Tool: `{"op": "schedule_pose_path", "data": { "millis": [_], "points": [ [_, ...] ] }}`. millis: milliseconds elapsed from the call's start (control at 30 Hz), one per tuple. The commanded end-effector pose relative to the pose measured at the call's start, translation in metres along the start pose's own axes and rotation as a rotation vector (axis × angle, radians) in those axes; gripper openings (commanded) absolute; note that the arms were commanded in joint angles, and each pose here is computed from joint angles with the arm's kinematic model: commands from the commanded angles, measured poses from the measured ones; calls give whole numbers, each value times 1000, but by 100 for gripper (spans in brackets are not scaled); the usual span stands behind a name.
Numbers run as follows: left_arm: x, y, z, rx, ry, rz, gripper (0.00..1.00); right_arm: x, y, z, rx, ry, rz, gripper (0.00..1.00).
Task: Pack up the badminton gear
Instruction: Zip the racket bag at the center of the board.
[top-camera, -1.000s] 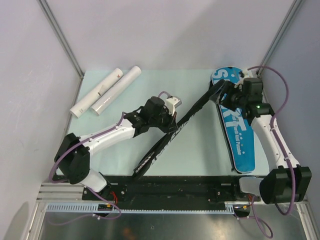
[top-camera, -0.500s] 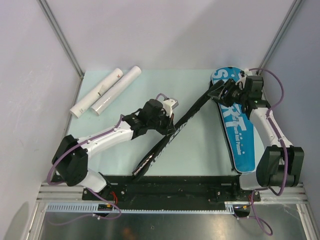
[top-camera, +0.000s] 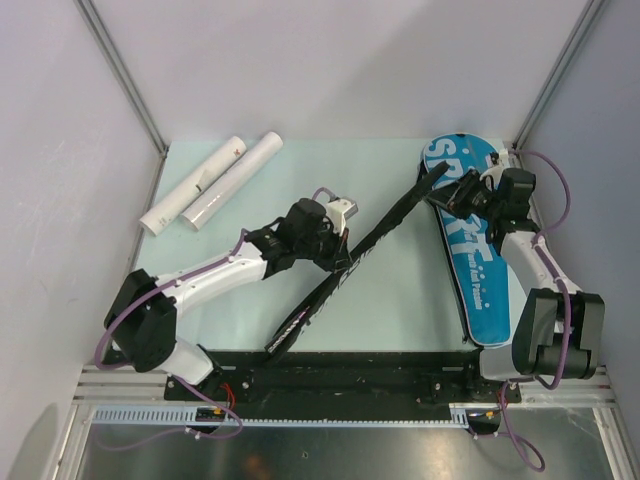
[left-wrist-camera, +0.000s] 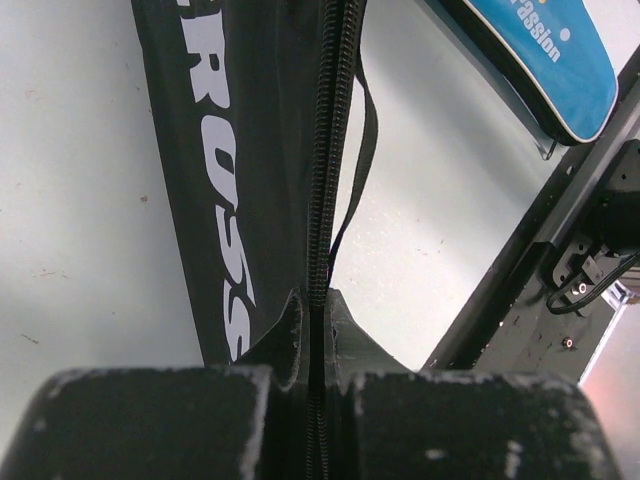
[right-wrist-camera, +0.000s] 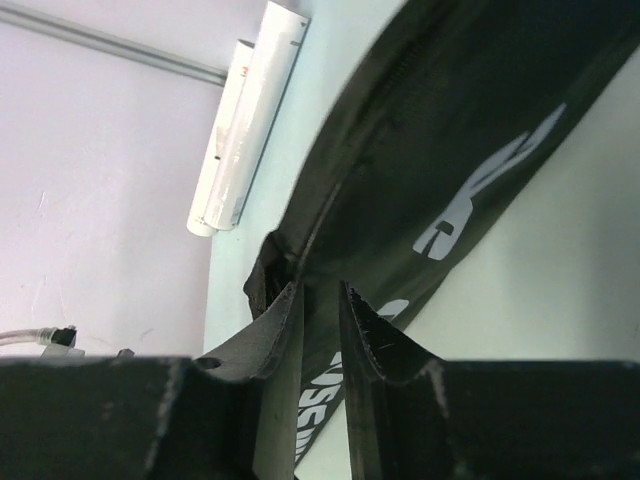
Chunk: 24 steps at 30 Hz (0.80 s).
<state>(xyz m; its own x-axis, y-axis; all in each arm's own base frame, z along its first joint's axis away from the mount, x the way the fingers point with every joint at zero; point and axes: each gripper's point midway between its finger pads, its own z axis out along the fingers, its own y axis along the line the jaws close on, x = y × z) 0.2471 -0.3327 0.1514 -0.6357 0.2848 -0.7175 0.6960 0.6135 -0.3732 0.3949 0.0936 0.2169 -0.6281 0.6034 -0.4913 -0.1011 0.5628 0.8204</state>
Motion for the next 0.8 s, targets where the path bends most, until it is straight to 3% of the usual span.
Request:
{"op": "schedule_pose_path", "data": {
  "millis": [0, 367, 500, 633, 767],
  "points": [
    [-10, -15, -3, 63, -25, -6, 0, -9, 17, 3, -109, -29, -108, 25],
    [-10, -18, 0, 82, -13, -2, 0, -1, 22, 11, -160, -12, -129, 32],
    [-9, -18, 0, 83, -10, -5, 0, 1, 21, 14, -169, -2, -126, 31],
    [-9, -17, 1, 80, -11, -7, 0, 0, 24, 16, -187, -3, -127, 23],
    [-8, -16, 1, 73, -10, -17, 0, 3, 30, 15, -184, 1, -126, 26]
  ]
}}
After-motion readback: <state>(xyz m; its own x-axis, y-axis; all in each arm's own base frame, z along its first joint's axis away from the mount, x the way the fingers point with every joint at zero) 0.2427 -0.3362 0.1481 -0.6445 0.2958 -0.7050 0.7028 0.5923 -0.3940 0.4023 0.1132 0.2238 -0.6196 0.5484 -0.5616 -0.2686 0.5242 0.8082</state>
